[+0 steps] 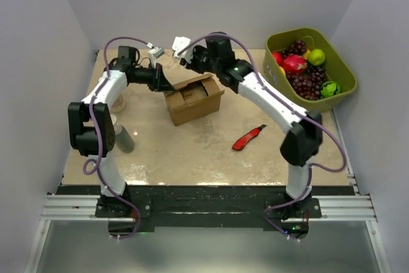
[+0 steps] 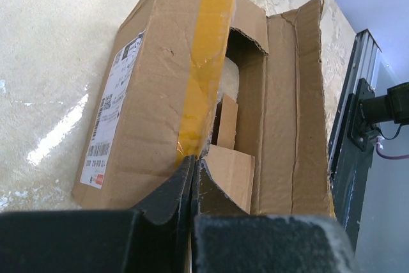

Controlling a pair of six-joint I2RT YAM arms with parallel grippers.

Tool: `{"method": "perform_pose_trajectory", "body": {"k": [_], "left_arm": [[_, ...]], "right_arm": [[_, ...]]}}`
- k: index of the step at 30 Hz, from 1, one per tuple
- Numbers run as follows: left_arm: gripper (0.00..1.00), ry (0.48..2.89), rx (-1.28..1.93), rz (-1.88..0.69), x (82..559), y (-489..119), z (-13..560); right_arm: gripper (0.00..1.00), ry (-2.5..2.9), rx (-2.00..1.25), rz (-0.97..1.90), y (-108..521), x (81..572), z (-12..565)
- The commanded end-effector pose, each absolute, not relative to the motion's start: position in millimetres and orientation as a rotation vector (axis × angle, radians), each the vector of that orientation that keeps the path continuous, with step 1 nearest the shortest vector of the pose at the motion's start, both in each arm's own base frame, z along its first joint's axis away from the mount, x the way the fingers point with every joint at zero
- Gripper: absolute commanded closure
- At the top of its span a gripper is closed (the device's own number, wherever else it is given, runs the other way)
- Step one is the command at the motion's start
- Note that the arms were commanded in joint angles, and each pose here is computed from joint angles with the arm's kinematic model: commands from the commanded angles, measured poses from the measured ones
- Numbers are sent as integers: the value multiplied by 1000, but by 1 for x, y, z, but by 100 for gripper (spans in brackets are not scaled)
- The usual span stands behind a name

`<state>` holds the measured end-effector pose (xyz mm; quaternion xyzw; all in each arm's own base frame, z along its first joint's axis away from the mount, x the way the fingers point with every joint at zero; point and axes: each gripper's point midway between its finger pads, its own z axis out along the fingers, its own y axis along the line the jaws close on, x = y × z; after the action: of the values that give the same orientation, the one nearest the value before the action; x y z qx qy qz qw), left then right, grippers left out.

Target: Unpack the express box

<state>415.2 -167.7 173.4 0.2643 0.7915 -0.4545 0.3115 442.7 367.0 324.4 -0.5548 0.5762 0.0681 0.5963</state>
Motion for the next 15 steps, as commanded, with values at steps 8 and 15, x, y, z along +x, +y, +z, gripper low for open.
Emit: {"method": "perform_pose_trajectory", "body": {"k": [8,15], "left_arm": [[100,2039,692,-1175,420,-171,199],[100,2055,675,-1189,422,-171,193]], "right_arm": [[75,1693,-1275,352,336,395,227],[72,1733,-1328,358,320,363,188]]}}
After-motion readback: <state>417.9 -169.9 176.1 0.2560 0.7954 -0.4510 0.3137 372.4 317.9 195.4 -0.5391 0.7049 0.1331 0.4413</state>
